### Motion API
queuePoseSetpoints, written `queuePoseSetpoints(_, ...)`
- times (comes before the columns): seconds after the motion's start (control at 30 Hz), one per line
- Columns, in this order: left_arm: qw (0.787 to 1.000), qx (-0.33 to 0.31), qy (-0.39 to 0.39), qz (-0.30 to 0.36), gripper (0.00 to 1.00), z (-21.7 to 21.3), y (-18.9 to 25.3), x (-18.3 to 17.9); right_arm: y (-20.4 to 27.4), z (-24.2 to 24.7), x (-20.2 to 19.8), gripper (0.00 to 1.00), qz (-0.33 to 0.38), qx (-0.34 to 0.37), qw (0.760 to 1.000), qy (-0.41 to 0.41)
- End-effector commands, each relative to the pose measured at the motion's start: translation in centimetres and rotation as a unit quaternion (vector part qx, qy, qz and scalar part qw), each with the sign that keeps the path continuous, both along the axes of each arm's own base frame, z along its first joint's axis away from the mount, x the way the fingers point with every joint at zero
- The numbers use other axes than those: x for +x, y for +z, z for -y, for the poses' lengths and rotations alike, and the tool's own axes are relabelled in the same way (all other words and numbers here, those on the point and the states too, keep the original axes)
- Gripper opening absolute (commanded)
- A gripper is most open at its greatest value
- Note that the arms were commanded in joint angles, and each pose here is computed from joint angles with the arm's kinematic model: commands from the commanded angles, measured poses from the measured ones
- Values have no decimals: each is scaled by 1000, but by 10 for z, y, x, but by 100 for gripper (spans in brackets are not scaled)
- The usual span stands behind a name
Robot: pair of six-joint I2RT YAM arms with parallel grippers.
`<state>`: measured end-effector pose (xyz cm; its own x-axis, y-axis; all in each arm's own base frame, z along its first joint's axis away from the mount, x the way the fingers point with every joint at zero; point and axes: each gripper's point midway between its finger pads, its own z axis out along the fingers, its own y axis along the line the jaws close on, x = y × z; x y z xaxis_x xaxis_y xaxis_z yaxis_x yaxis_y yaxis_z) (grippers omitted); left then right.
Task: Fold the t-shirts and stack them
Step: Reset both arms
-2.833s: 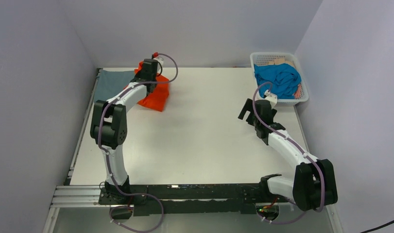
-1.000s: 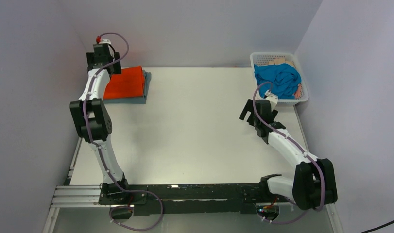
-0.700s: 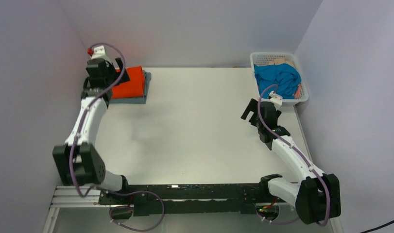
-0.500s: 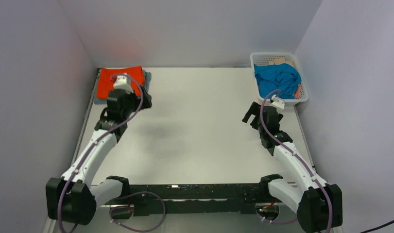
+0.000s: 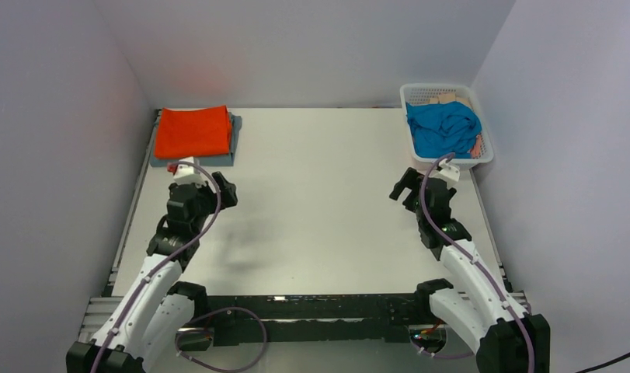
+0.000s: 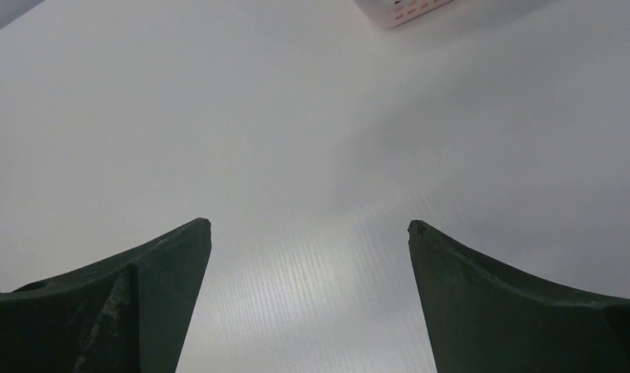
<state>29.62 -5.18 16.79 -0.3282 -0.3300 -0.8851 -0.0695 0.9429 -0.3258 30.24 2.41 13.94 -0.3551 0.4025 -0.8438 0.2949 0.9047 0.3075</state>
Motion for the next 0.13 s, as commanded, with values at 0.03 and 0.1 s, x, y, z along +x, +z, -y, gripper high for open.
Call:
queuePoseSetpoints(0.03, 999, -1, 20, 33, 99, -7, 19, 3, 21, 3, 6, 100, 47, 9, 999, -13)
queuePoseSetpoints(0.1, 999, 2, 20, 35, 100, -7, 22, 2, 24, 5, 5, 100, 56, 10, 998, -19)
